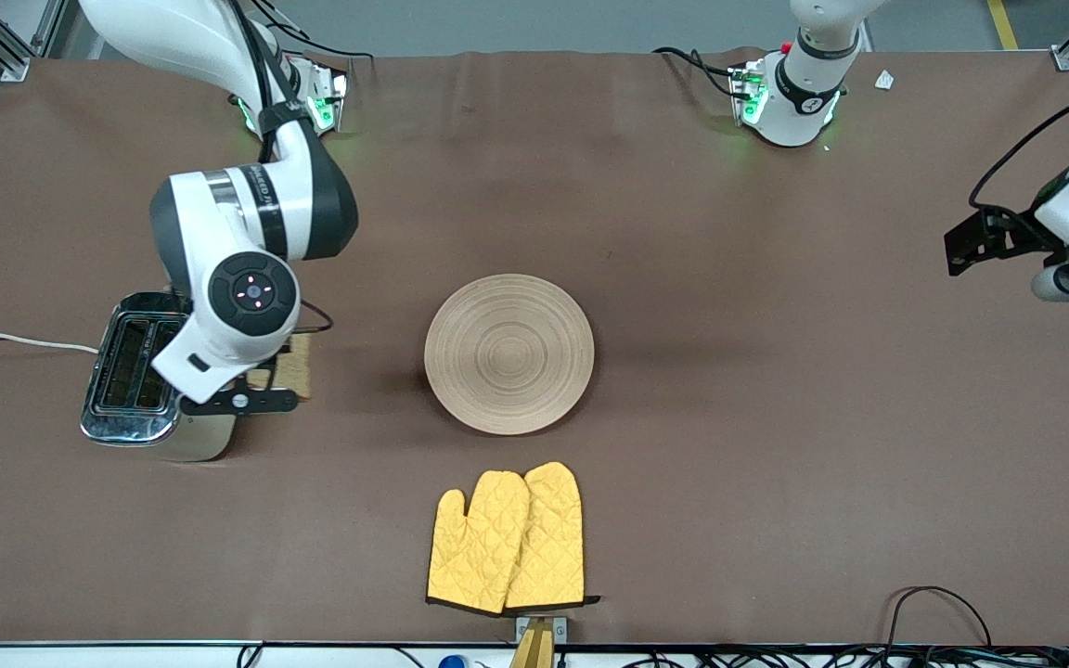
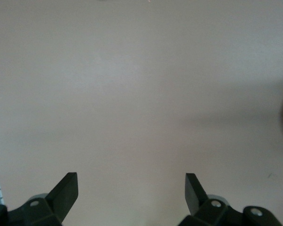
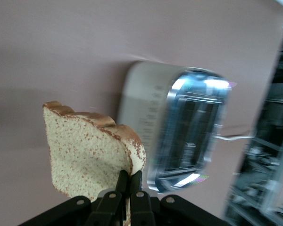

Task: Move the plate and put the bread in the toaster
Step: 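Lift the bread slice and carry it over the toaster with the right gripper, then lower the bread into the toaster slot and open the right gripper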

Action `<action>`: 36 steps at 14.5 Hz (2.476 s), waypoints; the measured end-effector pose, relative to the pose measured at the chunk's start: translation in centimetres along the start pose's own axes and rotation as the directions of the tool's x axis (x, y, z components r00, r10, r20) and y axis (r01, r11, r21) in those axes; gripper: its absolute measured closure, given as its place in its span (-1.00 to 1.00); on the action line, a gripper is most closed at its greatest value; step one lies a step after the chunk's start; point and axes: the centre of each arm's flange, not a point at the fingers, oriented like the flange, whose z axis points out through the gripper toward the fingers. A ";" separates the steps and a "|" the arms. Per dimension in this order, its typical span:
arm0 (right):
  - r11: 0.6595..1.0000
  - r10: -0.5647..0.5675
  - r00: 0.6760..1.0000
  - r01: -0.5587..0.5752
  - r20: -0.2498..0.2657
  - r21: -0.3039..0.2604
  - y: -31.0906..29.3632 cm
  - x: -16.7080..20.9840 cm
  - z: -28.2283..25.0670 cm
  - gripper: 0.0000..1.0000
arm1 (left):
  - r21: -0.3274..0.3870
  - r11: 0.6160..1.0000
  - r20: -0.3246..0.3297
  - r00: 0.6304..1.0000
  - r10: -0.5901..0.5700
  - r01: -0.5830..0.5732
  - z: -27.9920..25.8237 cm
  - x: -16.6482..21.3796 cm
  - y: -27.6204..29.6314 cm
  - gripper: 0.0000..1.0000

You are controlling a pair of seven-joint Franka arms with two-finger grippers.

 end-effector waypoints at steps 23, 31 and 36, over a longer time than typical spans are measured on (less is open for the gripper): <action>0.934 0.189 0.979 -0.156 0.076 -0.321 8.4 1.4 10.1 0.90 | -0.090 0.993 0.061 0.996 -0.068 0.074 -0.4 -4.8 0.2 -1.00; 0.931 0.289 0.957 -0.273 0.032 -0.244 6.3 1.9 10.4 0.82 | -0.092 0.993 0.067 0.995 -0.067 0.073 0.0 -4.6 0.3 -1.00; 0.943 0.321 0.944 -0.310 0.082 -0.125 6.1 1.8 10.9 -0.07 | -0.093 0.993 0.067 0.995 -0.068 0.074 0.1 -4.5 0.3 -1.00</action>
